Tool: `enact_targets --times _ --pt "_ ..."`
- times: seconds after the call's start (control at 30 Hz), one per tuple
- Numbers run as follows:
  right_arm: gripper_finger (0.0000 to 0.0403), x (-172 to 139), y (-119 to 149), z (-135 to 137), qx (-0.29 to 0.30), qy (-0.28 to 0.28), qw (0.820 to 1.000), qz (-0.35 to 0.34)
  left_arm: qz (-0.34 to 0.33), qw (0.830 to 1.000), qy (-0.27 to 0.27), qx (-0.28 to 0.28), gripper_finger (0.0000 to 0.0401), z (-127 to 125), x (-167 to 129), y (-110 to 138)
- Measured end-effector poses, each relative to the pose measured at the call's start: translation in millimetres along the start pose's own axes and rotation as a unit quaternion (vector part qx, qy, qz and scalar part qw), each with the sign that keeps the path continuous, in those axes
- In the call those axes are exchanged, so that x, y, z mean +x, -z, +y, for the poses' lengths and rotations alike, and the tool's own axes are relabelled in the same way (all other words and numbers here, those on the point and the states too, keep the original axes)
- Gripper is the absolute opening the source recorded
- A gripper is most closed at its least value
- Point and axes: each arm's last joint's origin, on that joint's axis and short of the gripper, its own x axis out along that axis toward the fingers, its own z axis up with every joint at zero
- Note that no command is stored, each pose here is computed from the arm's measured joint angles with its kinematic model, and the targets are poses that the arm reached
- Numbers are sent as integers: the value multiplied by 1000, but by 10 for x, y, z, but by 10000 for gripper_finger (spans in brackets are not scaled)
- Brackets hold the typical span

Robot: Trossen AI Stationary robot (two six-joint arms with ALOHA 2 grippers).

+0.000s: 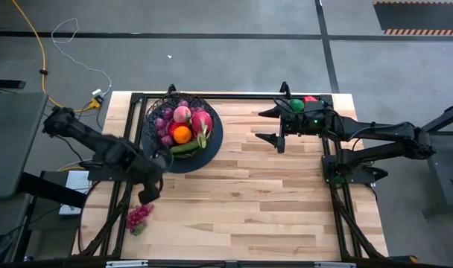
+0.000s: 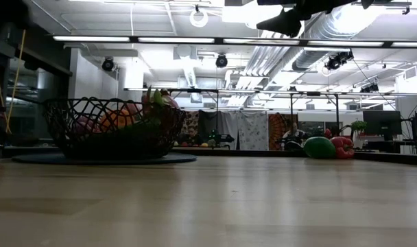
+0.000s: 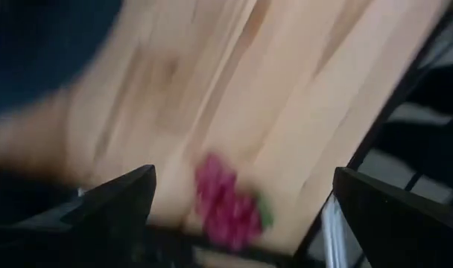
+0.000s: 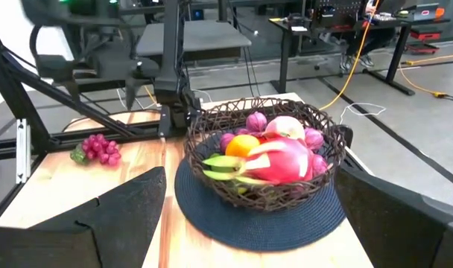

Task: Build produce basket
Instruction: Put the pink grapes into the black wire basket

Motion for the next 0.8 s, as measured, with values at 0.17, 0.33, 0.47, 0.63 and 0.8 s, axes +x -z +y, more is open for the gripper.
enact_targets --times 0.17,0.33,0.47,0.63,0.8 --pt "377 0 11 0 0 0 1000 5 66 995 -41 -68 399 -207 227 118" --pt "377 0 11 -1 0 0 1000 6 129 982 -90 -109 399 -401 519 187" --pt "377 0 12 0 0 0 1000 6 197 966 -124 -111 399 -530 767 262" --pt "377 0 17 -1 1 0 1000 9 271 947 -158 -72 399 -648 1086 356" --pt "377 0 18 -1 1 0 1000 9 301 937 -175 -31 399 -714 1373 386"
